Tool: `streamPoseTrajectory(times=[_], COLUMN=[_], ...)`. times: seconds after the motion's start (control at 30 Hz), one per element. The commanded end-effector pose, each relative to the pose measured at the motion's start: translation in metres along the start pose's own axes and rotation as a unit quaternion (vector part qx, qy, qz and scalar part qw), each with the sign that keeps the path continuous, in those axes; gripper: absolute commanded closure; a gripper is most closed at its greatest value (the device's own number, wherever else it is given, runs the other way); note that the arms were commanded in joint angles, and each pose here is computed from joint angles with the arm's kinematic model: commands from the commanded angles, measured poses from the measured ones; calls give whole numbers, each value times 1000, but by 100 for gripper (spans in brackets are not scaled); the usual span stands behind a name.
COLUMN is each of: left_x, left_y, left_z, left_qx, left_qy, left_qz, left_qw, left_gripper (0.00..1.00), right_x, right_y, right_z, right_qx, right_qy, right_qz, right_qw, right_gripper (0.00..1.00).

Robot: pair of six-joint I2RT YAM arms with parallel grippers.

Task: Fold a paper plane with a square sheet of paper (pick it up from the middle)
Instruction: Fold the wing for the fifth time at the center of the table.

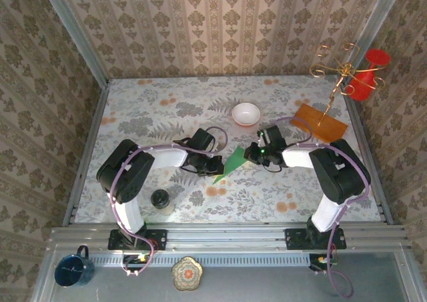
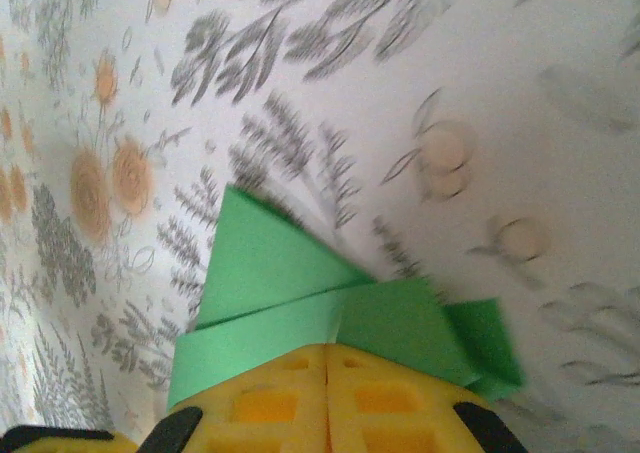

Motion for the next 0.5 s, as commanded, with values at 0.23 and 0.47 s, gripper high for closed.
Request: streamPoseTrajectory(times=[0.23,0.47], left_x=[39,29], left_y=[47,34], left_z=[10,8], left_qx=[-96,-82], left_qy=[65,56], left_qz=[-62,-47], left_qw=[991,994], left_gripper=[98,98], right_x=[-34,-28], right_y=[-61,-16], right_z=[-25,-61], right_qx=[117,81], right_qy=[-83,-105], right_qz=[42,-13], right_qw=[989,991], right_gripper=[90,90])
Point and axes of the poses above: each hand's point on the last joint's axis, 136 mm out from that joint toward the fingers, its own z axis out along the fingers, its own y axis along the line the jaws close on, x = y × z, the point moved 5 cm from there along -z, back along the fingers, and after that the axes turned 6 degrees about -z, right-handed, at the moved point
